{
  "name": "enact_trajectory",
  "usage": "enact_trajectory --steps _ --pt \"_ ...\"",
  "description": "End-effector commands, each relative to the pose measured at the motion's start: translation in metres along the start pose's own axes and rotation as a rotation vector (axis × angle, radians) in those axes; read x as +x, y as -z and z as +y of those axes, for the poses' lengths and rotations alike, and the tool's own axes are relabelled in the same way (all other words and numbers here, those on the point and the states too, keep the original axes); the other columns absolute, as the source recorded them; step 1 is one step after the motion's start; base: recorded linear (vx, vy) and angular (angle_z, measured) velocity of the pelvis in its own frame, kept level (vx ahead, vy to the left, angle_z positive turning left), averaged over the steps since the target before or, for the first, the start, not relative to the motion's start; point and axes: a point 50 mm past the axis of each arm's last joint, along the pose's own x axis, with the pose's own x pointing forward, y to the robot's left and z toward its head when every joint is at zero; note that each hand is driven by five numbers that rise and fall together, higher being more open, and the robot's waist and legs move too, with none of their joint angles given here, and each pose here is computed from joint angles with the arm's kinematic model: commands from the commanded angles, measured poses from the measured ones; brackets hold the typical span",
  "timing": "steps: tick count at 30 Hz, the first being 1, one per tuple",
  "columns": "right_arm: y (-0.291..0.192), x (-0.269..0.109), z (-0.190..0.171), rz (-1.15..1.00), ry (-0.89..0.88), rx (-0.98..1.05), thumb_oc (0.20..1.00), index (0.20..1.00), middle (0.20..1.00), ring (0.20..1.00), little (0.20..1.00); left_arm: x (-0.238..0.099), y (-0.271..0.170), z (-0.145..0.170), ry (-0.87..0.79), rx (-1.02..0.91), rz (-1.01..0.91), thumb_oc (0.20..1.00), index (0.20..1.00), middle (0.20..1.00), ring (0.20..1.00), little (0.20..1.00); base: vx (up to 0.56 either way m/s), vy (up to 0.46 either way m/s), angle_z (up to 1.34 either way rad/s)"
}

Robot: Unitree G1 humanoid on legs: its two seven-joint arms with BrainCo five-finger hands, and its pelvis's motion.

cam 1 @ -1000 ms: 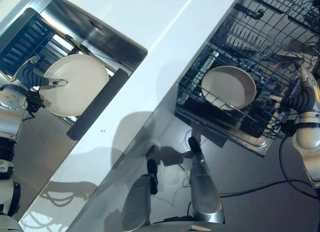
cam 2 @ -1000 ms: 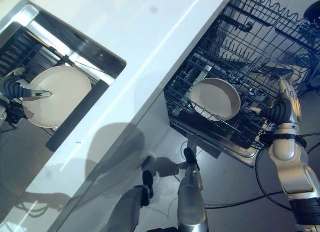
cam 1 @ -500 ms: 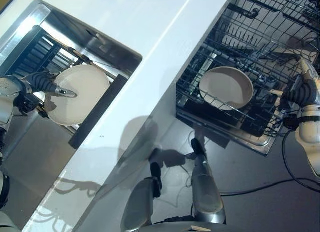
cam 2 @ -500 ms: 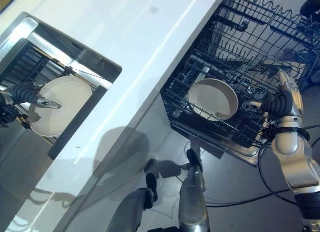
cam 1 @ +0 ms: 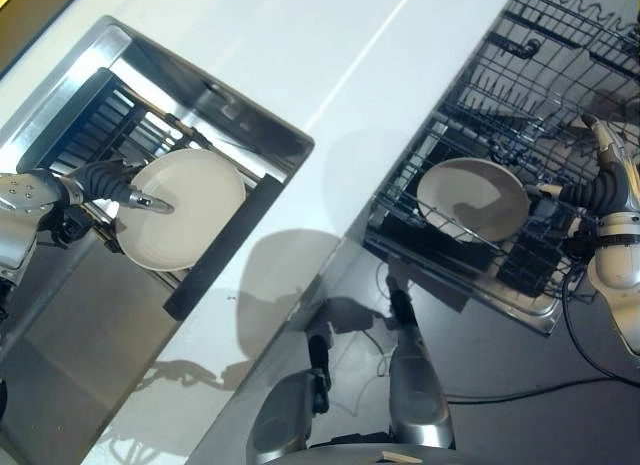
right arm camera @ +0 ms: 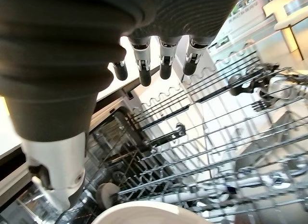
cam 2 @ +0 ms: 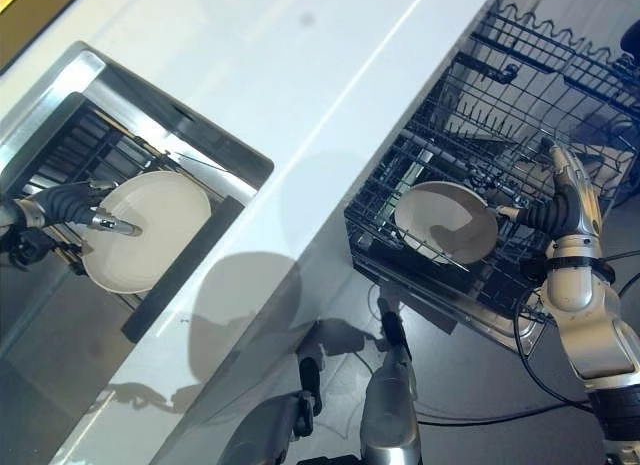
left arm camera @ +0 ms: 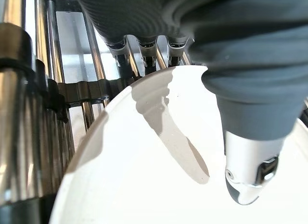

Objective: Pick up plates and place into dishwasher.

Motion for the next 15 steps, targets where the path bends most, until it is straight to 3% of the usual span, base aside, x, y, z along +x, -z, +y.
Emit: enact_trajectory --steps 1,14,15 --pt "-0.011 0.006 -0.028 -0.062 0.114 0.020 1.000 1.000 1.000 1.000 1.000 0.005 -0.051 -0.083 0.457 0.054 -0.356 1.000 1.000 1.000 1.000 1.000 -0.02 -0.089 0.25" --pt "0.009 -0.012 -0.032 0.007 0.107 0.041 1.000 1.000 1.000 1.000 1.000 -0.023 -0.048 -0.093 0.476 0.222 -0.347 1.000 1.000 1.000 1.000 1.000 0.00 -0.079 0.23" --pt "0.010 -0.013 -0.033 0.010 0.106 0.042 1.000 1.000 1.000 1.000 1.000 -0.025 -0.049 -0.094 0.481 0.235 -0.348 0.900 0.900 0.900 0.900 0.900 0.00 -0.076 0.14"
